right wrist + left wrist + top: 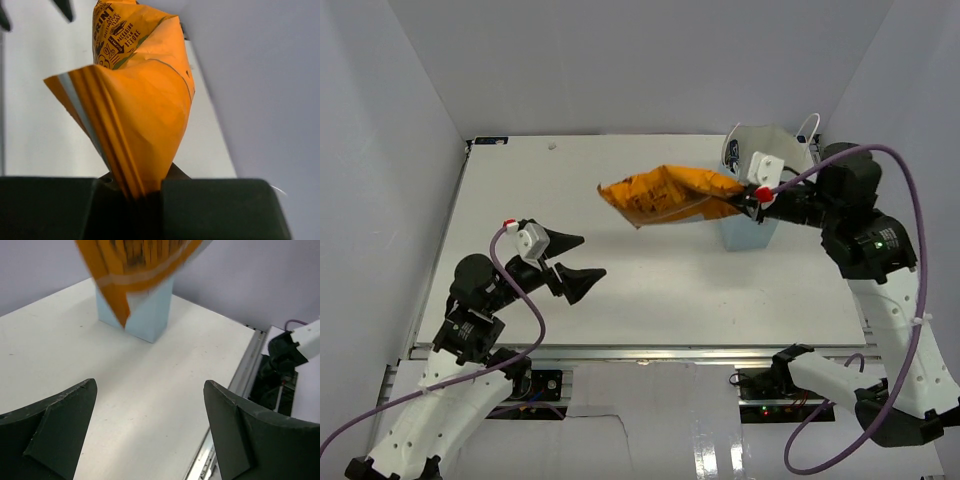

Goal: Place the snacks into the paper bag

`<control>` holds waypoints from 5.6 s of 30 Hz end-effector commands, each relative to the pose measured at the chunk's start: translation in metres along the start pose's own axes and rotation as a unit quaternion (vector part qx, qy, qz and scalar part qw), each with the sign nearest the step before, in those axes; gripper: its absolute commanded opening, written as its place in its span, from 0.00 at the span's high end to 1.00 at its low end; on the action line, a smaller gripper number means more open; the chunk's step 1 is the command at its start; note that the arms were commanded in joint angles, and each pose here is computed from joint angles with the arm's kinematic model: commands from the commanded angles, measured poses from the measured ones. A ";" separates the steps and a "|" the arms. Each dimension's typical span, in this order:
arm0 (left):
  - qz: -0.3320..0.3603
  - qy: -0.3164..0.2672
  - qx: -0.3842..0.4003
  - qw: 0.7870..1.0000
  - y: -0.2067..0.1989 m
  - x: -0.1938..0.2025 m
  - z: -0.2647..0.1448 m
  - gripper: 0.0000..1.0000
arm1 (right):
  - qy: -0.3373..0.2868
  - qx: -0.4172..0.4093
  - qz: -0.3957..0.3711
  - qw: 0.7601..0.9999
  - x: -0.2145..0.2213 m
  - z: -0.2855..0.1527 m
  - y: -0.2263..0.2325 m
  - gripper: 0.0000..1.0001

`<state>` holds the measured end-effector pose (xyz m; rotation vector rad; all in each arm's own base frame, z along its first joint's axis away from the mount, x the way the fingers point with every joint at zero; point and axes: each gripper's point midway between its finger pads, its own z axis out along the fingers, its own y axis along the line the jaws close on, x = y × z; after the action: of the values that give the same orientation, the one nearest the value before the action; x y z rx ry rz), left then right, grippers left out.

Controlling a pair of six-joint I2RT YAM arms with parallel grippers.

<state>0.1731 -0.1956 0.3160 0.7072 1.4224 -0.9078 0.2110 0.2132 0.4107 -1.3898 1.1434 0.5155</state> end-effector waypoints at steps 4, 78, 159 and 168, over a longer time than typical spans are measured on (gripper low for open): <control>-0.006 0.037 -0.093 0.995 0.039 0.021 0.003 0.02 | -0.010 0.278 0.010 0.960 -0.066 -0.082 -0.108 0.92; -0.017 0.070 -0.110 0.991 0.051 0.037 0.008 0.02 | 0.367 0.239 0.121 0.891 0.206 -0.083 -0.178 0.92; -0.019 0.080 -0.098 0.992 0.050 0.043 0.012 0.02 | 0.268 0.168 0.169 0.933 0.251 -0.009 -0.135 0.92; -0.017 0.080 -0.108 0.991 0.053 0.043 0.011 0.02 | 0.232 0.207 0.186 0.932 0.208 -0.013 -0.167 0.59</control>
<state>0.2207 -0.1835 0.2625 0.5995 1.6712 -0.7348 0.4384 0.0938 0.2728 -0.9996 1.8792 0.1564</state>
